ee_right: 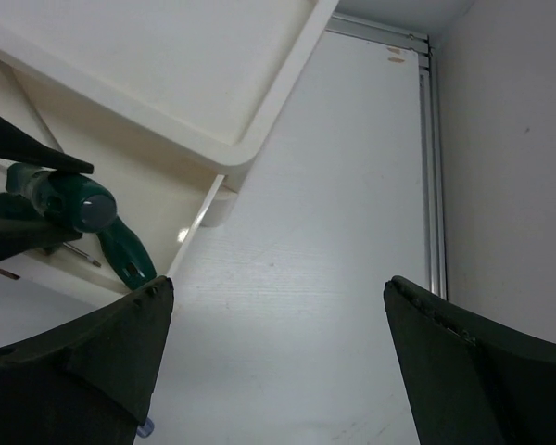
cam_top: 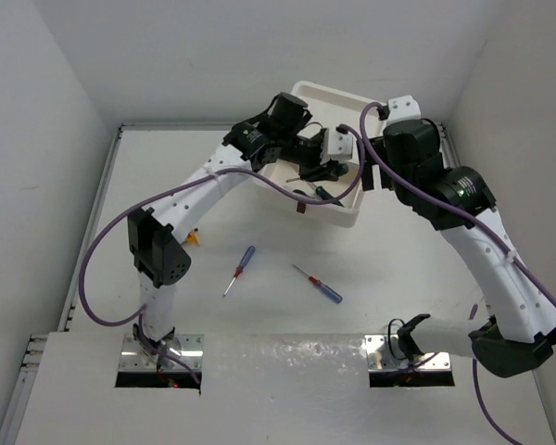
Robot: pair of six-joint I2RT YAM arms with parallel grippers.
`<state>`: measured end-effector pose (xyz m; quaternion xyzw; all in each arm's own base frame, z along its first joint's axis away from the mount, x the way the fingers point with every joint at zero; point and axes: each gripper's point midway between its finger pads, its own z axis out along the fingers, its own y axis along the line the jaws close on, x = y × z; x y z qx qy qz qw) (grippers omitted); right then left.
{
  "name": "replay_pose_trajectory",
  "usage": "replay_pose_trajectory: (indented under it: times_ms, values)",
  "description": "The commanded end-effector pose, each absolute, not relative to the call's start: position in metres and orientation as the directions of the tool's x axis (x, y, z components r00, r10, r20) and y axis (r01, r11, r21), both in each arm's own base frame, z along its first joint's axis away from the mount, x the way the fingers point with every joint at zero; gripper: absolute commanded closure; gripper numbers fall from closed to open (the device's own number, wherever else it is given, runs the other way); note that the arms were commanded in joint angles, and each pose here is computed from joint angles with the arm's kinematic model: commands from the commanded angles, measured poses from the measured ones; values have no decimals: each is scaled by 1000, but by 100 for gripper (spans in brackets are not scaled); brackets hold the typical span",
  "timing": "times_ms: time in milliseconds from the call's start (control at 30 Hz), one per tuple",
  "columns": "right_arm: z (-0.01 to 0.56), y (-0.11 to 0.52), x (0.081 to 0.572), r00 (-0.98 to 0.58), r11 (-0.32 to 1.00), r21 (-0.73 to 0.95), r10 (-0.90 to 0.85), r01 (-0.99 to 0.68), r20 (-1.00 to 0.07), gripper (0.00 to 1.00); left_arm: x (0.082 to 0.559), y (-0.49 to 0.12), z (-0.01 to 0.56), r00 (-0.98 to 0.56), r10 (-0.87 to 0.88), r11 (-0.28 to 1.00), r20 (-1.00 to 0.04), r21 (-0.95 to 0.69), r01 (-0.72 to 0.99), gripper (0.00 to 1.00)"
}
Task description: Sort the tools into containers
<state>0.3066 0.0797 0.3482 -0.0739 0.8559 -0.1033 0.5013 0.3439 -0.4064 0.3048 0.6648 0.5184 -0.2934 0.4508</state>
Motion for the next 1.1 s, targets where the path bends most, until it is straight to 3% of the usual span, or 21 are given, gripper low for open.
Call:
replay_pose_trajectory:
  times_ms: [0,67,167,200,233,367,467,633,800,867,1067]
  values:
    - [346,67,299,-500,964,-265,-217,26,-838,7,347,-391,290,346,503,-65,-792,364,929,100]
    - [348,69,298,-491,969,-247,-206,19,-846,7,351,-391,278,360,528,-52,-770,393,918,100]
    - [346,75,300,-496,971,-240,-212,-8,-842,7,360,-394,272,381,561,-35,-735,439,898,83]
    - [344,76,302,-502,969,-246,-219,-12,-837,7,358,-398,272,386,565,-37,-729,445,895,65]
    - [343,76,301,-510,967,-253,-227,-19,-830,7,359,-399,272,386,568,-30,-727,450,892,57]
    - [339,81,305,-523,965,-258,-239,-37,-818,6,365,-396,279,365,587,16,-723,461,887,38]
    - [341,83,306,-514,967,-252,-239,-47,-824,6,368,-393,284,354,597,44,-720,470,882,32]
    - [340,101,307,-494,964,-220,-265,-149,-828,13,375,-403,356,251,451,256,-856,394,883,30]
    - [346,111,304,-452,964,-173,-249,-203,-856,46,405,-365,457,157,210,537,-965,248,807,33]
    - [348,113,301,-443,965,-155,-236,-212,-865,53,431,-328,465,117,176,614,-977,202,763,36]
    - [297,151,298,-510,920,-76,-280,-384,-814,59,499,-263,420,-35,154,781,-987,100,616,30]
